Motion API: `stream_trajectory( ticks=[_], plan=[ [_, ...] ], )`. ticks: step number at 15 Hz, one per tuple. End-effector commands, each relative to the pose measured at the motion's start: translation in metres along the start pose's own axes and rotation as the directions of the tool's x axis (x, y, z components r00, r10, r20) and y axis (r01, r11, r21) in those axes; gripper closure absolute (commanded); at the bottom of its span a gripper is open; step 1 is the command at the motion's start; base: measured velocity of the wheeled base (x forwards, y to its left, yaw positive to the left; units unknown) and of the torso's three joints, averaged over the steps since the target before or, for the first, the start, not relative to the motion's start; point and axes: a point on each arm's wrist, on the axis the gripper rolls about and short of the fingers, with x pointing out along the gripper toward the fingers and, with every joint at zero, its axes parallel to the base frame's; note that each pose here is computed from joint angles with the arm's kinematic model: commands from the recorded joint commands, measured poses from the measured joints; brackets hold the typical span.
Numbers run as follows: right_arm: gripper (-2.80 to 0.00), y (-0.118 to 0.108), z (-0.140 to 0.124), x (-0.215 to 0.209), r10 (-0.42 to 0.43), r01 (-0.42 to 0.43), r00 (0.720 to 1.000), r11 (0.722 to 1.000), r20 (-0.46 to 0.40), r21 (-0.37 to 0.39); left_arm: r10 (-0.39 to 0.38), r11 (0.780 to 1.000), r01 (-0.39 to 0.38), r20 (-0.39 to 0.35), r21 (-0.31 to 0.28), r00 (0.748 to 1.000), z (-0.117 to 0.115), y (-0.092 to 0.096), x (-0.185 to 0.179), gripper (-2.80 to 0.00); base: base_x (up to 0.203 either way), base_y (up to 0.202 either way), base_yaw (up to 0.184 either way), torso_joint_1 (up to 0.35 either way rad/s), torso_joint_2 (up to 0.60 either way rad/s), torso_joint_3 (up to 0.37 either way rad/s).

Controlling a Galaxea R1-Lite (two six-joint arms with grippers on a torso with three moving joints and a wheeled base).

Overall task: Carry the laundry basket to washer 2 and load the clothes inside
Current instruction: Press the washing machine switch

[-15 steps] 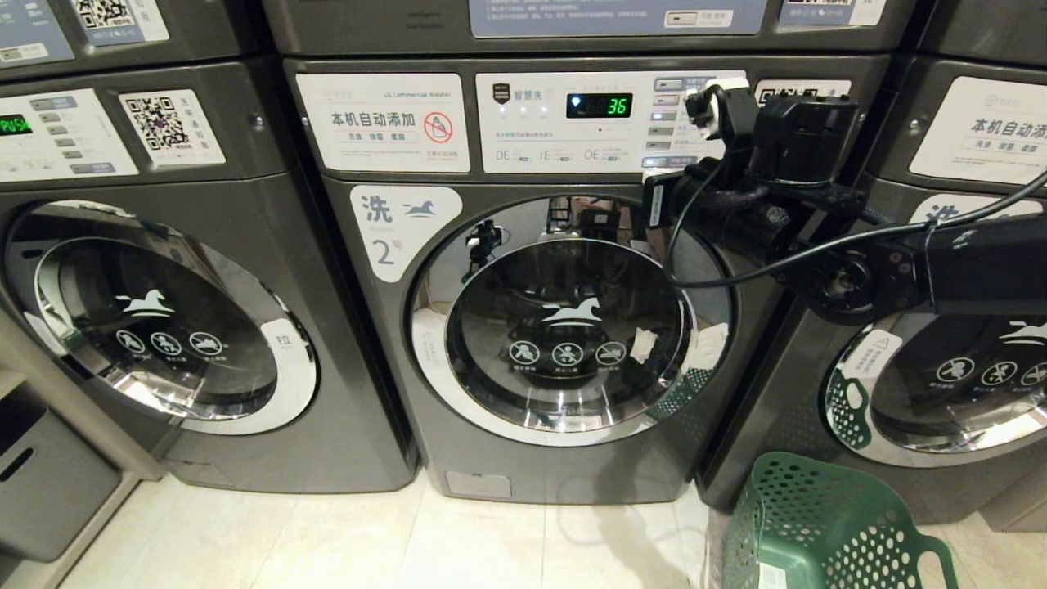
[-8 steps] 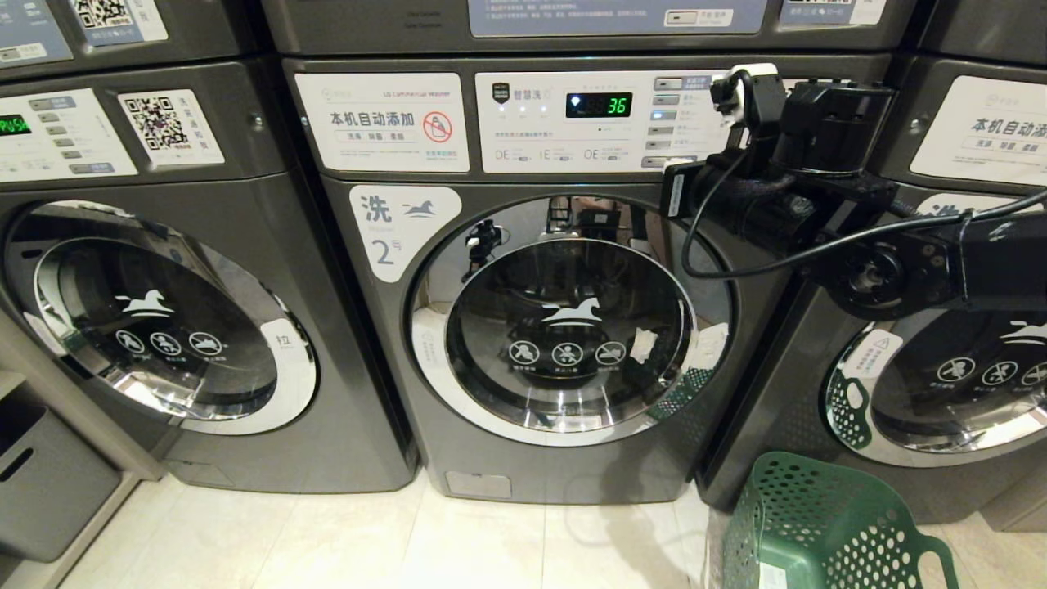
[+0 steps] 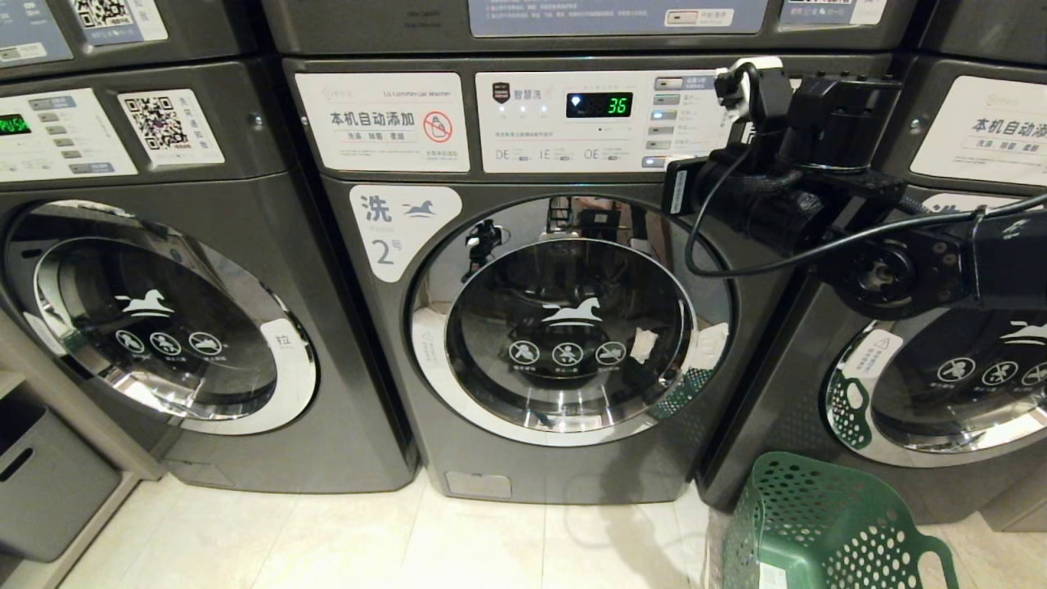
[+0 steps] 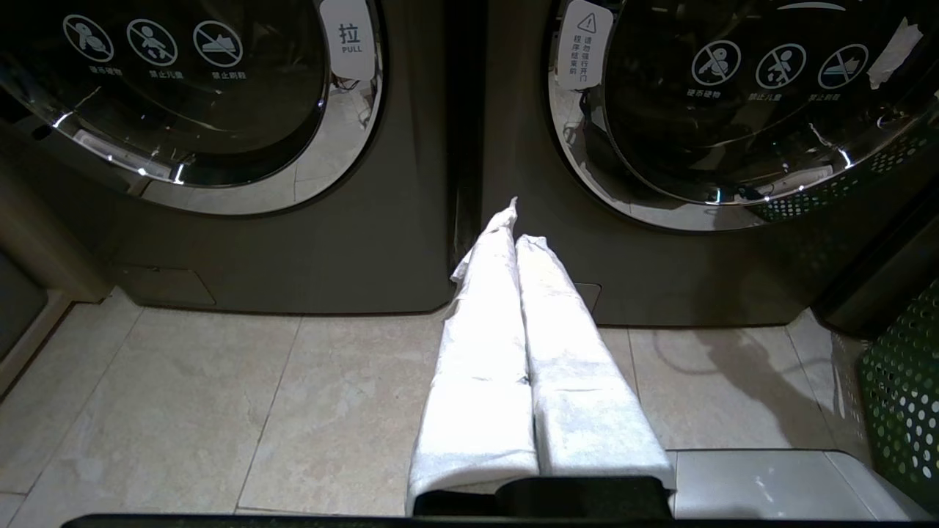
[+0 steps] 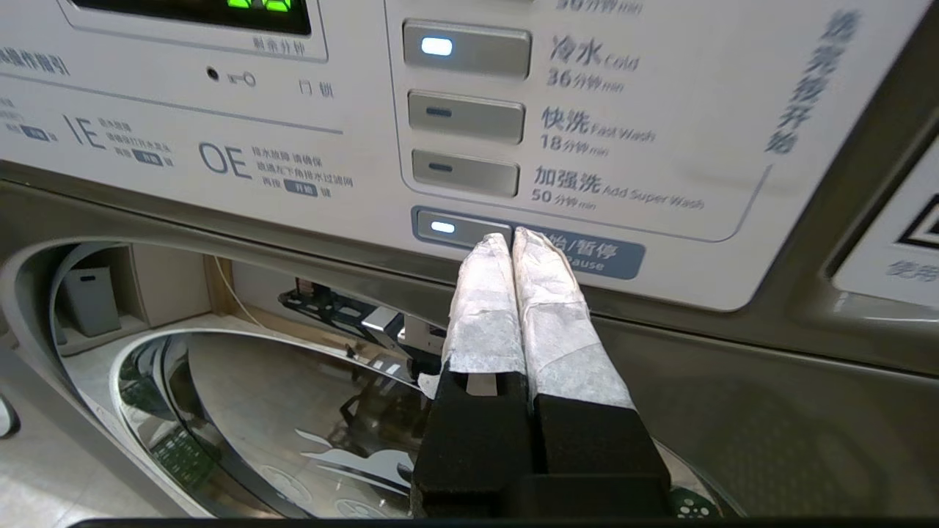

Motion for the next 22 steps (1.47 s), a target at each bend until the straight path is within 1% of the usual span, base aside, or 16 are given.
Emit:
stream_trajectory(
  ticks=[1, 4, 7, 10, 15, 20, 22],
  plan=[
    [0.00, 0.002, -0.005, 0.004, 0.004, -0.004, 1.000, 1.000, -0.005, -0.002, 0.000, 1.000, 0.000, 0.000, 0.000, 1.000, 0.000, 0.000, 0.000, 0.00, 0.000, 0.000, 0.000, 0.000, 0.00, 0.000],
    [0.00, 0.005, -0.005, 0.007, 0.006, -0.006, 1.000, 1.000, 0.000, -0.002, 0.000, 1.000, 0.000, 0.000, 0.000, 1.000, 0.000, 0.000, 0.000, 0.00, 0.000, 0.000, 0.000, 0.000, 0.00, 0.000],
    [0.00, 0.006, 0.001, 0.013, -0.013, 0.013, 0.999, 1.000, 0.031, 0.005, 0.000, 1.000, 0.000, 0.000, 0.000, 1.000, 0.000, 0.000, 0.000, 0.00, 0.000, 0.000, 0.000, 0.000, 0.00, 0.000],
    [0.00, 0.006, -0.001, 0.015, -0.013, 0.013, 1.000, 1.000, 0.027, 0.001, 0.000, 1.000, 0.000, 0.000, 0.000, 1.000, 0.000, 0.000, 0.000, 0.00, 0.000, 0.000, 0.000, 0.000, 0.00, 0.000],
    [0.00, 0.008, -0.014, 0.021, -0.021, 0.021, 1.000, 1.000, -0.002, -0.007, 0.000, 1.000, 0.000, 0.000, 0.000, 1.000, 0.000, 0.000, 0.000, 0.00, 0.000, 0.000, 0.000, 0.000, 0.00, 0.000],
    [0.00, 0.009, -0.014, 0.028, -0.023, 0.023, 1.000, 1.000, 0.012, -0.004, 0.000, 1.000, 0.000, 0.000, 0.000, 1.000, 0.000, 0.000, 0.000, 0.00, 0.000, 0.000, 0.000, 0.000, 0.00, 0.000],
    [0.00, 0.008, -0.011, 0.025, -0.039, 0.039, 0.999, 0.999, 0.019, 0.006, 0.000, 1.000, 0.000, 0.000, 0.000, 1.000, 0.000, 0.000, 0.000, 0.00, 0.000, 0.000, 0.000, 0.000, 0.00, 0.000]
  ],
)
